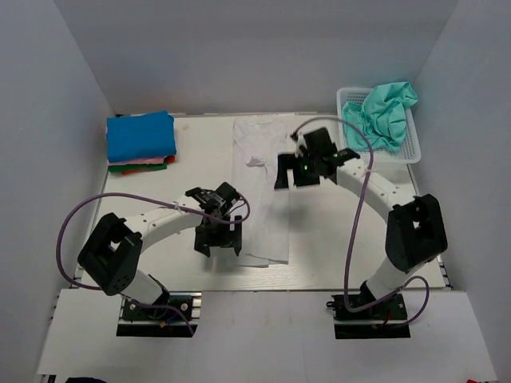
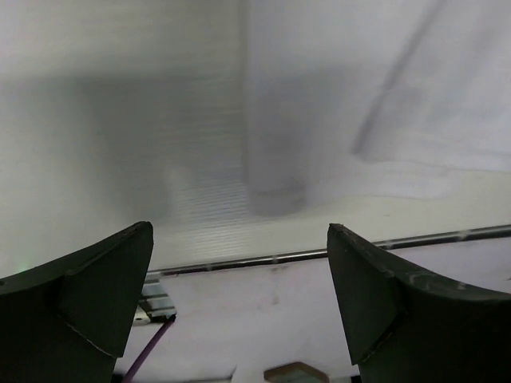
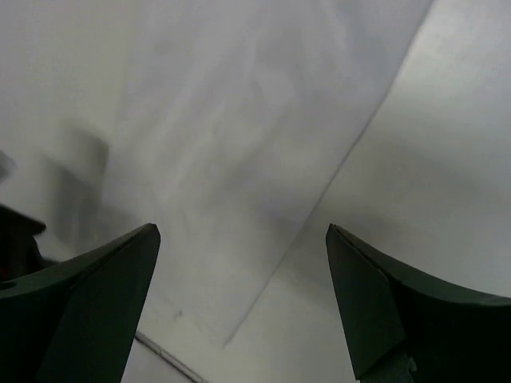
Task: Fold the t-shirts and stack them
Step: Grab the bottom of the folded rectangular tshirt with both arms
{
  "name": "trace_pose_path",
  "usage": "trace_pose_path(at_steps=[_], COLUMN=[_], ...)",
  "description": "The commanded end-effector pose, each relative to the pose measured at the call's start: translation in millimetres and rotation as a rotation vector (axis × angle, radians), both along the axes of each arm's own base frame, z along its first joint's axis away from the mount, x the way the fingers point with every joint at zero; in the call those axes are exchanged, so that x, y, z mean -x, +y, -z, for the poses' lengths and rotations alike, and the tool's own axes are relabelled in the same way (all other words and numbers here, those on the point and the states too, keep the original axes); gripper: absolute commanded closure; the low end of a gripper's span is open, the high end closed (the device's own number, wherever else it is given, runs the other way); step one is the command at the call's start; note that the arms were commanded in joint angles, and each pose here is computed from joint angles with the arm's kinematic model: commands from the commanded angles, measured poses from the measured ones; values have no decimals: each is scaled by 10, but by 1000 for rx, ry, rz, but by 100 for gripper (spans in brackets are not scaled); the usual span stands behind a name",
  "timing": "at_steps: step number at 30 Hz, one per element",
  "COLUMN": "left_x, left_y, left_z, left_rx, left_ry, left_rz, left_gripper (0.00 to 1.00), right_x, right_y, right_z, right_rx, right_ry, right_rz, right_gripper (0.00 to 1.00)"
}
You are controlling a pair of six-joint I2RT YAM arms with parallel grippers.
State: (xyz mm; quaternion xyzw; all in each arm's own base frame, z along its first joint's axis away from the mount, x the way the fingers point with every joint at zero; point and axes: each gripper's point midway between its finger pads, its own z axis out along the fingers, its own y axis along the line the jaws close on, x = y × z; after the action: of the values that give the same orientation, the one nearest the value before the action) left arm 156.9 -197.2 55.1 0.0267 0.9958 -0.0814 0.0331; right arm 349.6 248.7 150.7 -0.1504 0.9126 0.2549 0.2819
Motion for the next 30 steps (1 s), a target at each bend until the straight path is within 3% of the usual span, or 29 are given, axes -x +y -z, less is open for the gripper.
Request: trace_pose_path(at_steps=[1,4,10,19,20,25,30], left_x=[118,172,338,163,131,148,109], left_y=[-36,-124,-82,-106,-134,-140,-252], left_z=[57,141,277,351,382,508,502], left_rx=[89,155,142,135,140,134,186], left_ry=[53,69,132,56,51,70,48], left_rz=[-42,-20,-57,-114,-113,-113,-95], left_gripper=[0,0,7,32,38,53,72], right_x=[938,1521,2040,2151,2138,2119,2156], right_y=[-102,-157,-101,-56,-44,-43,9], right_z=[443,511,574,886,906,1070,1201], right_rx=[59,115,63,77,72,81,77], right_ry=[283,397,516,570,569,574,625], right_rz=[-67,-142,-180,-212,-212,-220,-259], right_gripper=[10,10,10,22,23,28,46])
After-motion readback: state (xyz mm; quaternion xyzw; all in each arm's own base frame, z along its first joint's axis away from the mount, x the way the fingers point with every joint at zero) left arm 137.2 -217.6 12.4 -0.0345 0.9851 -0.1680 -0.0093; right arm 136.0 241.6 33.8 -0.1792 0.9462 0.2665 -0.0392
